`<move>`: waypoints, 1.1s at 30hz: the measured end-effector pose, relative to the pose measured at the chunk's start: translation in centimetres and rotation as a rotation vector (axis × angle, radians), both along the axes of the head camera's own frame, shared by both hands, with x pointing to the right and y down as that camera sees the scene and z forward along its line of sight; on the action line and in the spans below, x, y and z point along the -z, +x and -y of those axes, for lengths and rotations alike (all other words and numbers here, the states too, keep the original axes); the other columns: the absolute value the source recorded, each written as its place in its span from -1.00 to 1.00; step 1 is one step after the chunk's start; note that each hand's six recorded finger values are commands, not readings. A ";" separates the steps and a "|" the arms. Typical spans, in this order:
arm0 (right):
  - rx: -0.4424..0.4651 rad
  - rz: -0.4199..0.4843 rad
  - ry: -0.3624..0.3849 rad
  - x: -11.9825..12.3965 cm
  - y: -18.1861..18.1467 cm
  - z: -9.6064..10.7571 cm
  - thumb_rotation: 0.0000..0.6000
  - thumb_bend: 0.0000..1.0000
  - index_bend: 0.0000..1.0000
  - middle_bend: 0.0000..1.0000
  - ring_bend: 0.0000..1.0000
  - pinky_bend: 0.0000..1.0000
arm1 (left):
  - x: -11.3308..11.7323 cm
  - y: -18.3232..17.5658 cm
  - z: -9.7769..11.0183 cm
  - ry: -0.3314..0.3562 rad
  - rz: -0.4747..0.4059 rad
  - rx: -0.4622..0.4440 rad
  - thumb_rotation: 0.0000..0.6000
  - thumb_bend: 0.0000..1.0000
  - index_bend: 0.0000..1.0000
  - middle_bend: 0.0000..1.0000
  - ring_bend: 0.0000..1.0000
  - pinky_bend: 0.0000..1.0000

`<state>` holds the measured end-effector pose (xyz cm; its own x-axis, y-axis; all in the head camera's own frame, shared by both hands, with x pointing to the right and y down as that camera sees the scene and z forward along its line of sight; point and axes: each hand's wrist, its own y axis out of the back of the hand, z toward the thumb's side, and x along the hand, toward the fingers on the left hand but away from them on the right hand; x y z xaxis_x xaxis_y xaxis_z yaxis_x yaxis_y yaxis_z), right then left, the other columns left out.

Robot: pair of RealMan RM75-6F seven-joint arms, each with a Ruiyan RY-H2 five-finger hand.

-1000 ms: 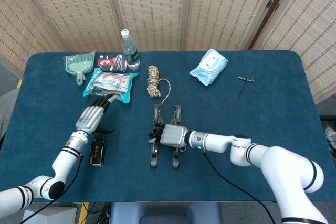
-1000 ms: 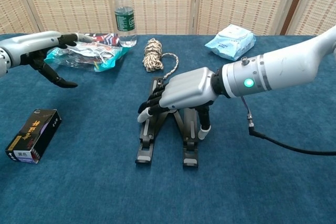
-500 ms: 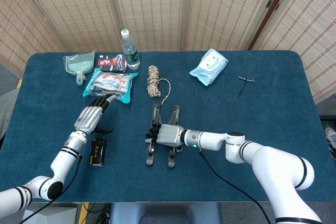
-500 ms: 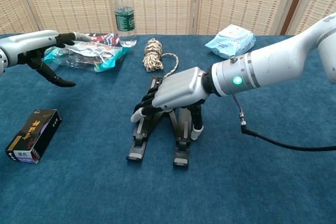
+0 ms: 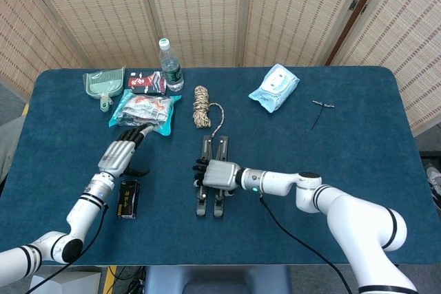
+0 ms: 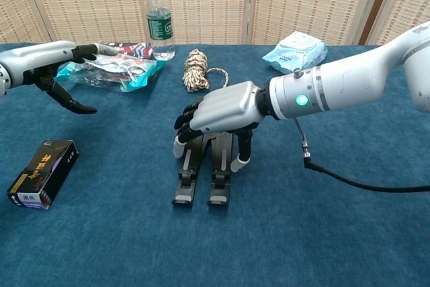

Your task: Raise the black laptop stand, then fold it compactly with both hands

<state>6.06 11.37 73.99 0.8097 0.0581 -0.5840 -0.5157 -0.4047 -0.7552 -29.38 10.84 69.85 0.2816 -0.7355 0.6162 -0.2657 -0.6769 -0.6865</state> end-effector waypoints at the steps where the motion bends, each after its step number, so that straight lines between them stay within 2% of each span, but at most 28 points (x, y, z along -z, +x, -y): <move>1: -0.002 0.001 0.002 -0.1 0.0 0.0 1.00 -0.70 -0.45 0.03 -0.82 -1.00 | 0.0 0.0 0.0 0.000 0.000 -0.001 1.00 -0.65 -0.94 -1.00 -1.00 -1.00; 11: -0.025 0.038 0.011 -0.2 0.3 0.3 1.00 -0.61 -0.22 0.29 -0.50 -0.86 | -0.2 0.1 -0.1 -0.007 -0.002 -0.004 1.00 -0.65 -0.94 -1.00 -1.00 -1.00; 16: -0.031 0.047 0.009 -0.3 0.5 0.2 1.00 -0.61 -0.21 0.24 -0.48 -0.85 | -0.3 0.4 -0.1 -0.008 -0.005 -0.009 1.00 -0.65 -0.94 -1.00 -1.00 -1.00; 19: -0.041 0.048 0.002 -0.3 0.5 0.4 1.00 -0.62 -0.44 -0.06 -0.64 -0.85 | -0.1 0.4 0.0 -0.004 -0.009 -0.007 1.00 -0.65 -0.94 -1.00 -1.00 -1.00; 22: -0.059 0.054 -0.003 0.0 0.4 0.6 1.00 -0.69 -0.89 -0.58 -0.92 -0.85 | 0.0 0.5 0.1 0.000 -0.011 -0.007 1.00 -0.65 -0.95 -1.00 -1.00 -1.00; 24: -0.070 0.058 -0.004 0.3 0.3 0.7 1.00 -0.73 -1.00 -0.88 -1.00 -0.85 | 0.1 0.5 0.1 0.001 -0.013 -0.007 1.00 -0.65 -0.95 -1.00 -1.00 -1.00; 26: -0.080 0.059 -0.004 0.5 0.3 0.7 1.00 -0.74 -1.00 -0.99 -1.00 -0.85 | 0.1 0.5 0.0 0.000 -0.012 -0.009 1.00 -0.65 -0.95 -1.00 -1.00 -1.00; 33: -0.115 0.068 0.010 1.9 0.8 1.2 1.00 -0.75 -1.00 -1.00 -1.00 -0.88 | 0.7 0.4 0.0 0.012 -0.011 -0.007 1.00 -0.65 -0.95 -1.00 -1.00 -1.00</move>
<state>6.84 10.13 72.07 0.8352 0.1585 -0.5265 -0.4135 -0.4501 -0.7915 -28.97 10.86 69.18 0.2937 -0.7410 0.6039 -0.2690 -0.6703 -0.6916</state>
